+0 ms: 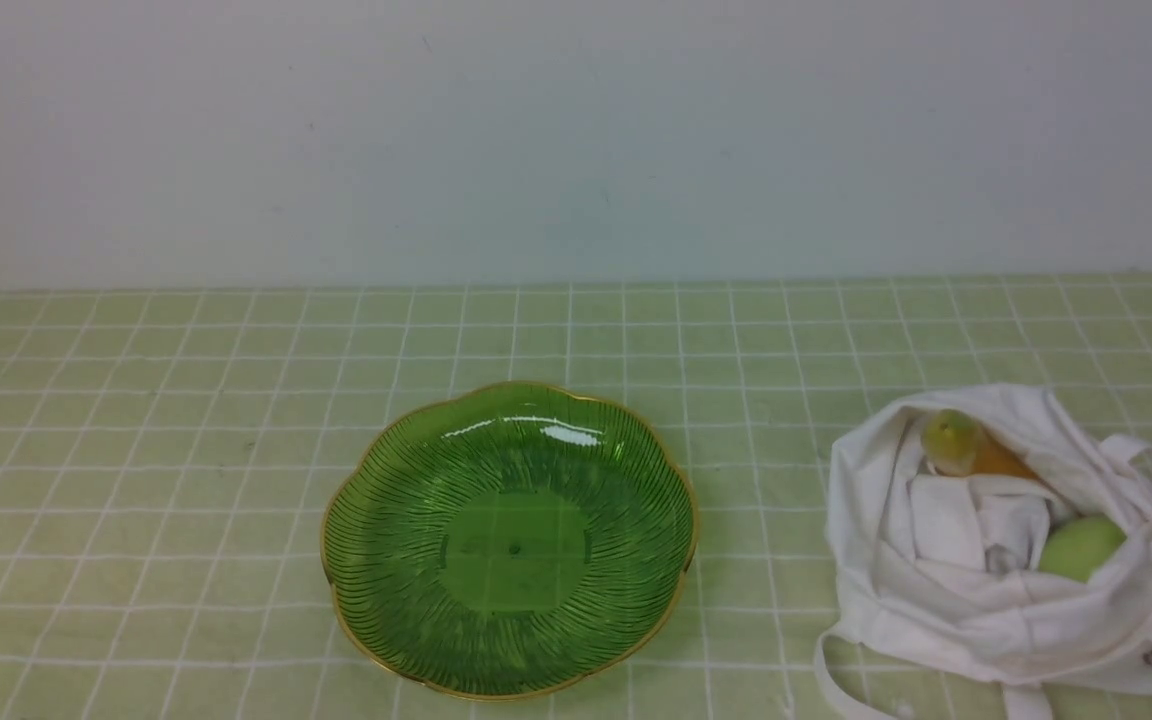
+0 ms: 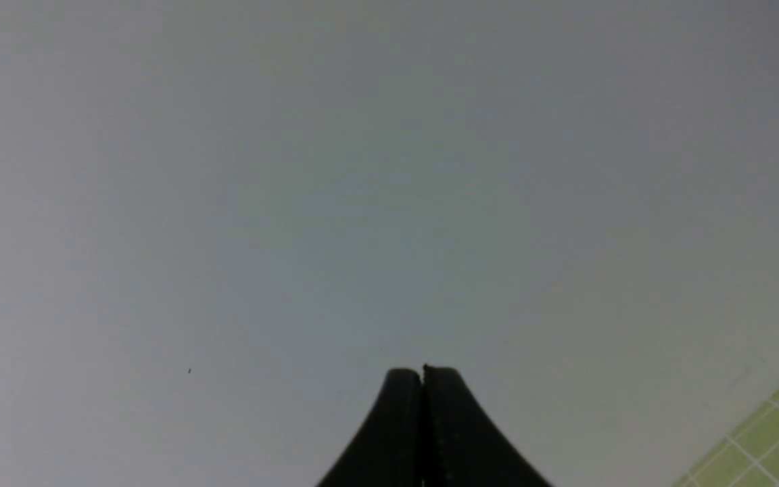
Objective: Take the fruit out of the bag on the green coffee tablecloth and place them on the plate.
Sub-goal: 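Reach into the bag and grasp the banana with the right gripper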
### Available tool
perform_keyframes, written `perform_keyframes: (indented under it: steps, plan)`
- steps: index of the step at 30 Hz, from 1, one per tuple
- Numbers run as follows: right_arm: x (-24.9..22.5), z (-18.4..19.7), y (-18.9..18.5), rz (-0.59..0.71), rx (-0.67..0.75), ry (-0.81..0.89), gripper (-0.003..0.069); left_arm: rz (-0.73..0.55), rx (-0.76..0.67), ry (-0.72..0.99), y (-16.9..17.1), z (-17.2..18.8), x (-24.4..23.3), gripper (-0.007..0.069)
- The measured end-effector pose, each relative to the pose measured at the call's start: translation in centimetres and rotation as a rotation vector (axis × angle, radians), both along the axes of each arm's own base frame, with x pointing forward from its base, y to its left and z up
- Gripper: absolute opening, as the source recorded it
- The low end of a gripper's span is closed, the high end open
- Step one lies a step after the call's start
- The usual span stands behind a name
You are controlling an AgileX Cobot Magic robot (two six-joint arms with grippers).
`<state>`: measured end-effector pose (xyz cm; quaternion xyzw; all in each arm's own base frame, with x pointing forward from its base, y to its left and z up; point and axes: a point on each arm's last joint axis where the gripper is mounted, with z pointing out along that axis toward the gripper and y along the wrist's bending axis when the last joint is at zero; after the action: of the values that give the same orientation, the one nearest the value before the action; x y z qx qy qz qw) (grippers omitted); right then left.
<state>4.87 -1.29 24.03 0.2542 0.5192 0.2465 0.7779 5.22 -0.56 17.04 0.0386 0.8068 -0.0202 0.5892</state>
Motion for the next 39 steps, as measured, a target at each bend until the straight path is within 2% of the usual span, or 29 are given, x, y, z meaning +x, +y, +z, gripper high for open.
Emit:
perform_keyframes:
  steps: [4, 6, 7, 10, 12, 15, 16, 21, 22, 24, 26, 27, 28, 29, 30, 32, 33, 36, 39]
  plan:
    - [-0.5, 3.9, 1.3, 0.099, -0.190, 0.067, -0.0012, 0.000, 0.000, 0.000, 0.0, 0.0, 0.0, -0.0008]
    - [0.0, 6.5, 2.0, 0.156, -0.357, 0.207, -0.0012, 0.000, 0.000, 0.000, 0.0, 0.0, 0.0, -0.0008]
    - [0.7, 7.0, 2.3, 0.202, -0.453, 0.348, -0.0012, 0.000, 0.000, 0.000, 0.0, 0.0, 0.0, -0.0008]
    - [2.3, 7.7, 2.7, 0.267, -0.576, 0.537, -0.0012, 0.000, 0.000, 0.000, 0.0, 0.0, 0.0, -0.0008]
    - [4.5, 7.8, 3.0, 0.347, -0.702, 0.724, -0.0012, 0.000, 0.000, 0.000, 0.0, 0.0, 0.0, -0.0008]
    - [7.0, 7.7, 3.6, 0.444, -0.795, 0.817, -0.0012, 0.000, 0.000, 0.000, 0.0, 0.0, 0.0, -0.0008]
    - [8.5, 7.4, 4.2, 0.523, -0.827, 0.849, -0.0012, 0.000, 0.000, 0.000, 0.0, 0.0, 0.0, -0.0008]
    - [12.6, 6.3, 5.6, 0.715, -0.866, 0.902, 0.0012, 0.000, 0.000, 0.000, 0.0, 0.0, 0.0, -0.0008]
    - [14.2, 5.9, 6.0, 0.765, -0.859, 0.917, 0.0041, 0.000, 0.000, 0.000, 0.0, 0.0, 0.0, -0.0008]
    - [15.5, 5.6, 6.4, 0.796, -0.871, 0.931, 0.0079, 0.000, 0.000, 0.000, 0.0, 0.0, 0.0, -0.0008]
    - [16.9, 5.3, 7.2, 0.831, -0.901, 0.935, 0.0150, 0.000, 0.000, 0.000, 0.0, 0.0, 0.0, -0.0008]
    - [17.1, 5.4, 7.2, 0.829, -0.905, 0.929, 0.0158, 0.000, 0.000, 0.000, 0.0, 0.0, 0.0, -0.0008]
    - [17.7, 5.2, 7.7, 0.841, -0.933, 0.922, 0.0206, 0.000, 0.000, 0.000, 0.0, 0.0, 0.0, -0.0008]
    - [18.5, 5.1, 8.3, 0.839, -0.980, 0.902, 0.0269, 0.000, 0.000, 0.000, 0.0, 0.0, 0.0, -0.0008]
    - [18.7, 5.0, 8.4, 0.835, -0.988, 0.898, 0.0278, 0.000, 0.000, 0.000, 0.0, 0.0, 0.0, -0.0008]
    - [20.0, 4.3, 9.2, 0.800, -1.070, 0.869, 0.0410, 0.000, 0.000, 0.000, 0.0, 0.0, 0.0, -0.0008]
    - [20.1, 4.2, 9.4, 0.800, -1.078, 0.871, 0.0419, 0.000, 0.000, 0.000, 0.0, 0.0, 0.0, -0.0008]
    - [21.9, 2.3, 9.6, 0.760, -1.130, 0.887, 0.0555, 0.000, 0.000, 0.000, 0.0, 0.0, 0.0, -0.0008]
    - [23.0, 1.0, 9.6, 0.743, -1.167, 0.908, 0.0601, 0.000, 0.000, 0.000, 0.0, 0.0, 0.0, -0.0008]
